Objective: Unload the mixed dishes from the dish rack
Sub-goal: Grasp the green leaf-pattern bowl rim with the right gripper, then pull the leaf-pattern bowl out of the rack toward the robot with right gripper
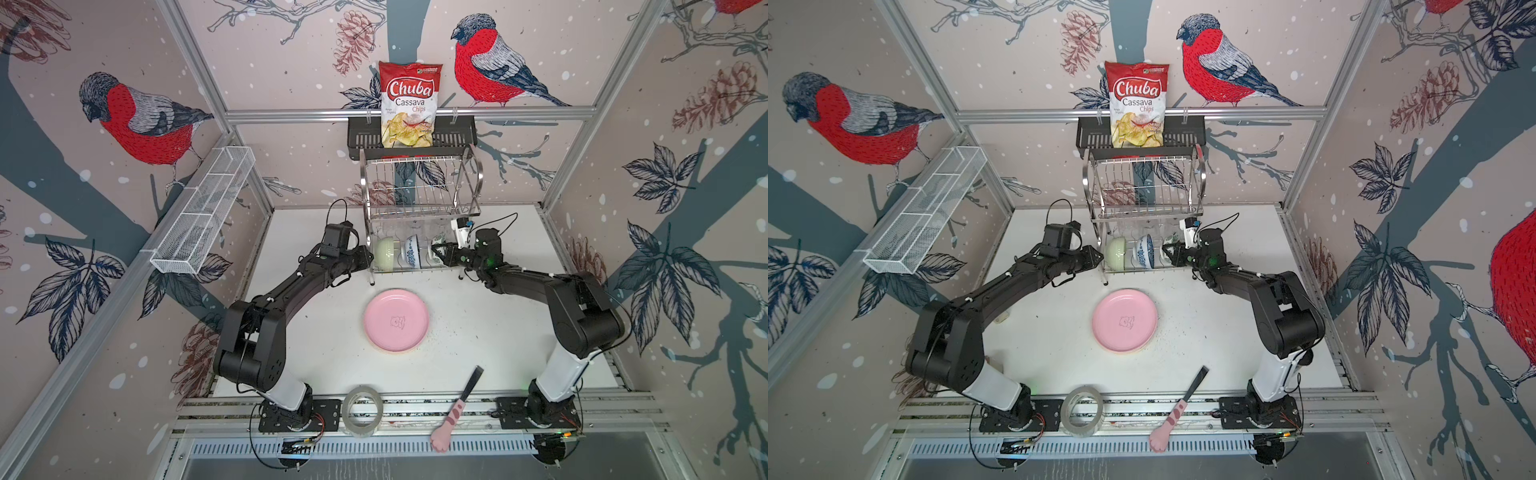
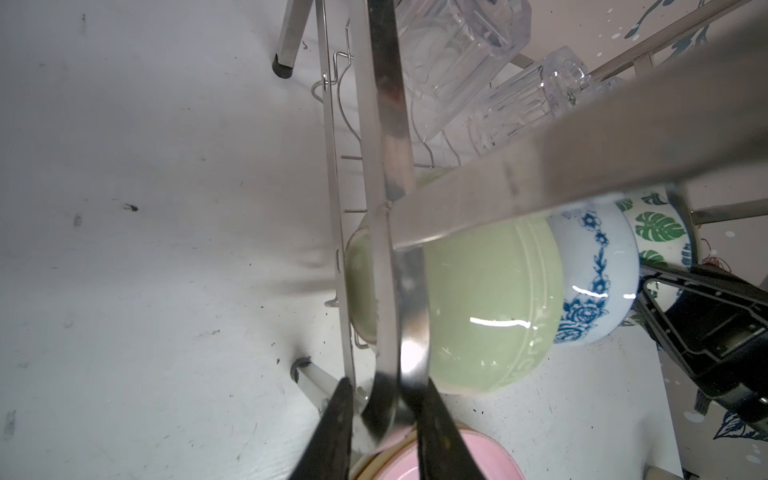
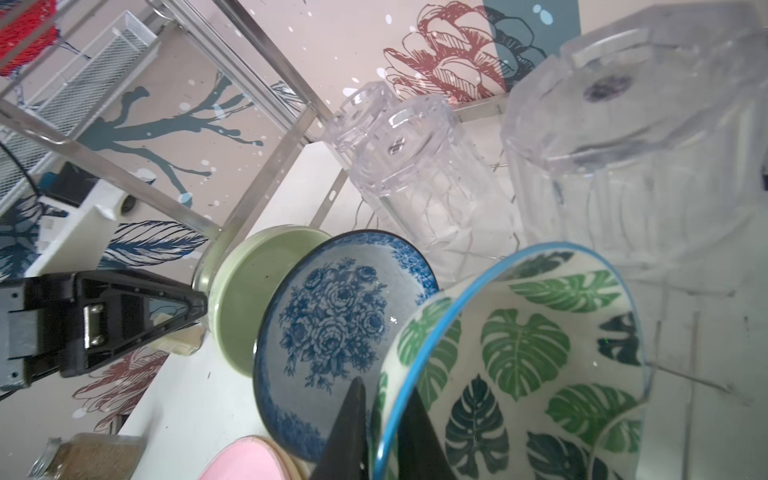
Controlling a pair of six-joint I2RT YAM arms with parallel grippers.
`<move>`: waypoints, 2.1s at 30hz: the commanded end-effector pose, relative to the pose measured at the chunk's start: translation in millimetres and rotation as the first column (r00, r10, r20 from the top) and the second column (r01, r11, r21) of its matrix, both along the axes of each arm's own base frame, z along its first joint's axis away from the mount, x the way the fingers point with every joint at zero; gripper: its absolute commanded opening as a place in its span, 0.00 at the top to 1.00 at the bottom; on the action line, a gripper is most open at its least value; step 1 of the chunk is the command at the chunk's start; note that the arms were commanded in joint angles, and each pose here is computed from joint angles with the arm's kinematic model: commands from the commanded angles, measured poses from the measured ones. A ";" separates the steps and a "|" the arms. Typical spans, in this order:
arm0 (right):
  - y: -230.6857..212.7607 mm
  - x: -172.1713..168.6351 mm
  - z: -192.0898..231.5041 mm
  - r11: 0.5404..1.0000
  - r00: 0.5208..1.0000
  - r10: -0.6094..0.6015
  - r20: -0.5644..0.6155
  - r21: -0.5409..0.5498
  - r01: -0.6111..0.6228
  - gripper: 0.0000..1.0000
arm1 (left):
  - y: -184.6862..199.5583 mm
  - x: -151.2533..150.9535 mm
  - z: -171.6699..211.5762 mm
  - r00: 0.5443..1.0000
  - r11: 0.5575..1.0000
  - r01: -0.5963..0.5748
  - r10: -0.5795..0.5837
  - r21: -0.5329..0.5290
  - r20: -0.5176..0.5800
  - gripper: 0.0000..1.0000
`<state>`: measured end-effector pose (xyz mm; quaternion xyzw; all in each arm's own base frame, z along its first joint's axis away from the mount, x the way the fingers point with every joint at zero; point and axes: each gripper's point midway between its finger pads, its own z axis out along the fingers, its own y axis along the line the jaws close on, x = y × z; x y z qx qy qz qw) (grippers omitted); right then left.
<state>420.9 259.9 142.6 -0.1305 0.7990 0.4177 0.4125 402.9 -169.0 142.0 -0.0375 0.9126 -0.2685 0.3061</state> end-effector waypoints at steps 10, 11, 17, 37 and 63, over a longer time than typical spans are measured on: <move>-17.0 4.0 -28.6 0.992 0.980 -0.069 -0.186 0.088 0.086 0.96 | 12.4 -5.3 -16.1 0.998 0.997 -0.029 0.032 0.066 -0.050 0.73; -16.3 3.6 -27.5 0.992 0.980 -0.063 -0.186 0.099 0.083 0.96 | 12.3 -5.6 -16.6 0.998 0.997 -0.029 0.032 0.067 -0.052 0.73; -14.6 1.6 -21.1 0.983 0.982 -0.030 -0.188 0.171 0.062 0.97 | 12.3 -6.6 -17.1 0.998 0.997 -0.026 0.029 0.070 -0.055 0.73; -13.5 -17.7 35.4 0.970 0.994 0.015 -0.108 0.243 0.012 1.00 | 12.5 -6.1 -10.0 0.999 0.997 -0.018 0.021 0.073 -0.034 0.74; -25.1 -78.4 44.8 0.987 0.995 -0.026 -0.092 0.158 0.041 1.00 | 18.6 -22.2 14.6 0.999 0.998 -0.027 0.026 0.060 0.018 0.74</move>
